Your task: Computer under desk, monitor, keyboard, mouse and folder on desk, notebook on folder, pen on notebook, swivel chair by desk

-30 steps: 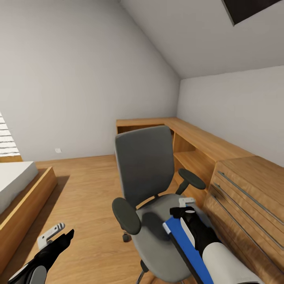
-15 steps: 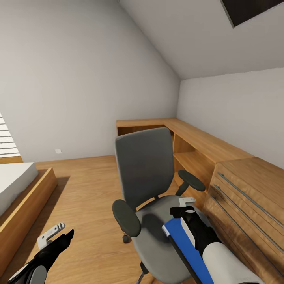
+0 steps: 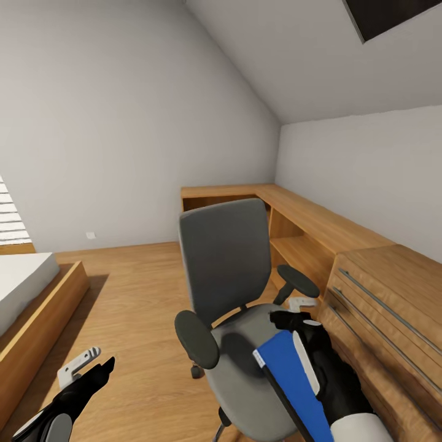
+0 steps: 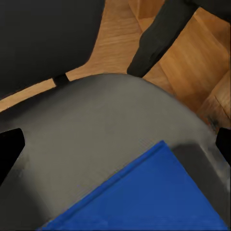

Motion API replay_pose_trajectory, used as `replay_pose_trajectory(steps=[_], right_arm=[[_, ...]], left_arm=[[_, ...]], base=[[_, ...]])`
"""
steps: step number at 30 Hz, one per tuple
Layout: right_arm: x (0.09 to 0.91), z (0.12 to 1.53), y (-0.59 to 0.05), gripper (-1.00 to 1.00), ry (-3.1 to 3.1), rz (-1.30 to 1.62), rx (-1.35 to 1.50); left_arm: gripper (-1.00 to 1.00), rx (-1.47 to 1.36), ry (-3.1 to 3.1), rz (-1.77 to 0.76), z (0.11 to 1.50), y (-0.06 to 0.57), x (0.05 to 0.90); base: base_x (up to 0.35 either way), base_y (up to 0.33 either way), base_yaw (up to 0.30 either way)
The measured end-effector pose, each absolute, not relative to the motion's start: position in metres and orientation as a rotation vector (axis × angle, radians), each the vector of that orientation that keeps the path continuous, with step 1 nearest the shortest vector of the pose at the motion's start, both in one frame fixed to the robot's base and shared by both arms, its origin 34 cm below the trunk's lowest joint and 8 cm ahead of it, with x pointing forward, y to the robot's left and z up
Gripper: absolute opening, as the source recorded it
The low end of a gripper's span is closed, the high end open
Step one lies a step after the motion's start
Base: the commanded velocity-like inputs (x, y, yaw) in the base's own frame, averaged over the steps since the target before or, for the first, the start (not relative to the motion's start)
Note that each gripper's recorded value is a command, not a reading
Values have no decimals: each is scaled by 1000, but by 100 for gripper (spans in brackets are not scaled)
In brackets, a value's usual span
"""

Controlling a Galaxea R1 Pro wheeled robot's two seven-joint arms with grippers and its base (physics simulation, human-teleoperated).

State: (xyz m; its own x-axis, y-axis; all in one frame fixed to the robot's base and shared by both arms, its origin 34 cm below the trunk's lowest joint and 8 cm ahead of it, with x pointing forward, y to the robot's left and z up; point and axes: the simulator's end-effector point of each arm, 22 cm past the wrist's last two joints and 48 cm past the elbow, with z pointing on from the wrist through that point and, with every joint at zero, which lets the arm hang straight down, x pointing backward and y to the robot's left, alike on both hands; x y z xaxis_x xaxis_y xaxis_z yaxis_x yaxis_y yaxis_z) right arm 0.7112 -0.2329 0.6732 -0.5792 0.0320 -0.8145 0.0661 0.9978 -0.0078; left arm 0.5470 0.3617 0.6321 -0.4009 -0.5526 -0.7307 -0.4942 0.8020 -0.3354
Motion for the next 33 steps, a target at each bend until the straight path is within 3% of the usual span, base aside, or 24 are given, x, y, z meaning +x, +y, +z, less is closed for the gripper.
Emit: replay_pose_trajectory(steps=[18,33], right_arm=[[690,691,-222,100,2204,68,119],[692,700,-216,100,2183,118,136]], left_arm=[[100,-774,2069,-80,632,362,547],[100,-773,2068,-82,632,361,548]], base=[[0,0,0],[-144,267,-119]])
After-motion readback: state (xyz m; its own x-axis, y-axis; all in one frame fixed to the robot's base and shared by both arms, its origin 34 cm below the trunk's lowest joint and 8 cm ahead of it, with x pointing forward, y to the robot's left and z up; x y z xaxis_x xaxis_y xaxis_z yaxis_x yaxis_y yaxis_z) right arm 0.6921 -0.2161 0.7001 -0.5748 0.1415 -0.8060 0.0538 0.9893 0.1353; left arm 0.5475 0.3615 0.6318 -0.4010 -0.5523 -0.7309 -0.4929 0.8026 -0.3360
